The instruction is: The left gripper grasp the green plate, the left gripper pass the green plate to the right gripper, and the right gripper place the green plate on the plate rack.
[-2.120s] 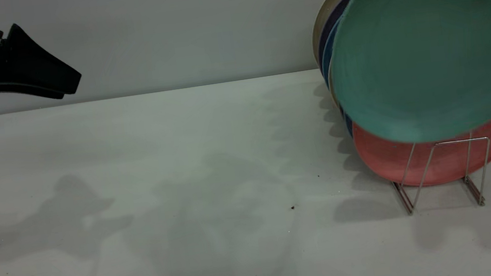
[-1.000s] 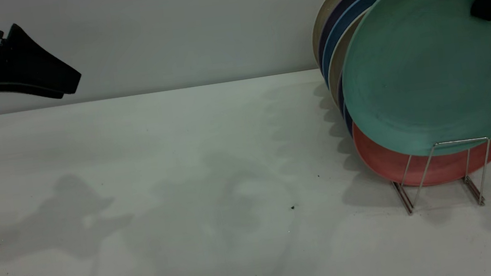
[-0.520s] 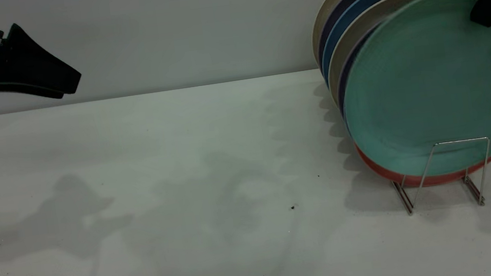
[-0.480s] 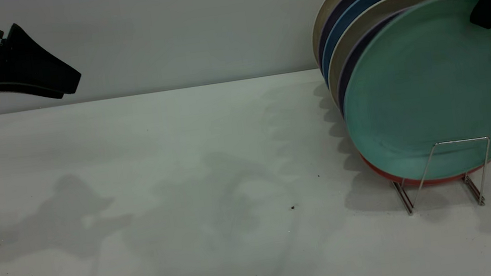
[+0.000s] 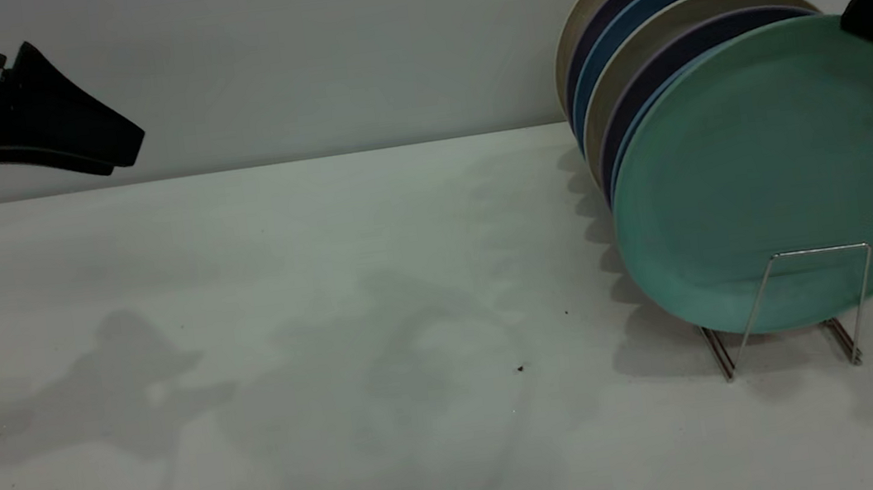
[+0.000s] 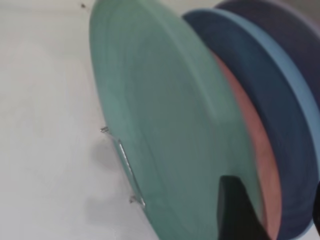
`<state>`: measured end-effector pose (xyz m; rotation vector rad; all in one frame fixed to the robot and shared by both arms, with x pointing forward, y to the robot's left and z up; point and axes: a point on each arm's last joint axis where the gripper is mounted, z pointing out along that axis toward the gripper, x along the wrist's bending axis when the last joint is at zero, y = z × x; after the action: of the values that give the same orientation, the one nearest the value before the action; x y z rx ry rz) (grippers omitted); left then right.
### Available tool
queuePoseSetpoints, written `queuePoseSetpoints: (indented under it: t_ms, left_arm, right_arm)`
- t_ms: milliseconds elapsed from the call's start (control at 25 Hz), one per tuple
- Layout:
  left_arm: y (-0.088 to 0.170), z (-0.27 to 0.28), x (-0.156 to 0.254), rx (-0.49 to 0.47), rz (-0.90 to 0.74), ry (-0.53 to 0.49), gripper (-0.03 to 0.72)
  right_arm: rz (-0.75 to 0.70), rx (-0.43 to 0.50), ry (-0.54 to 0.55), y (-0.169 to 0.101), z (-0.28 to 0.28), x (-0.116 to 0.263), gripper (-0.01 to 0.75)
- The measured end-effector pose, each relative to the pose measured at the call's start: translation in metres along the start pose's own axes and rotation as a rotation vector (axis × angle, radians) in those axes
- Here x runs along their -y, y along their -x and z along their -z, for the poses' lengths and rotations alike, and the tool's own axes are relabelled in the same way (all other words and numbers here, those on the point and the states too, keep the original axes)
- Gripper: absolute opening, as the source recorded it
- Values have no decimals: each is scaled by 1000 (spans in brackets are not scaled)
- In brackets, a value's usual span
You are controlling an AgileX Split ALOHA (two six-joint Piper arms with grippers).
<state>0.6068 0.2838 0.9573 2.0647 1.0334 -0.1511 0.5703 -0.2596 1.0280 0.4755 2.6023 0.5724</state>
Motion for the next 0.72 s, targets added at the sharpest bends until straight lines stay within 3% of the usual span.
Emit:
queuePoseSetpoints:
  t_ms: [400, 560, 720]
  left_arm:
    - [14, 11, -6, 33, 20, 3, 580]
    - [43, 44, -21, -27, 12, 22, 580]
    - [84, 87, -29, -143, 27, 17, 580]
  right_arm:
    - [-48, -115, 22, -22, 41, -11, 386]
    - [-144, -143, 39, -38, 79, -18, 386]
    - [-347, -154, 35, -61, 121, -23, 386]
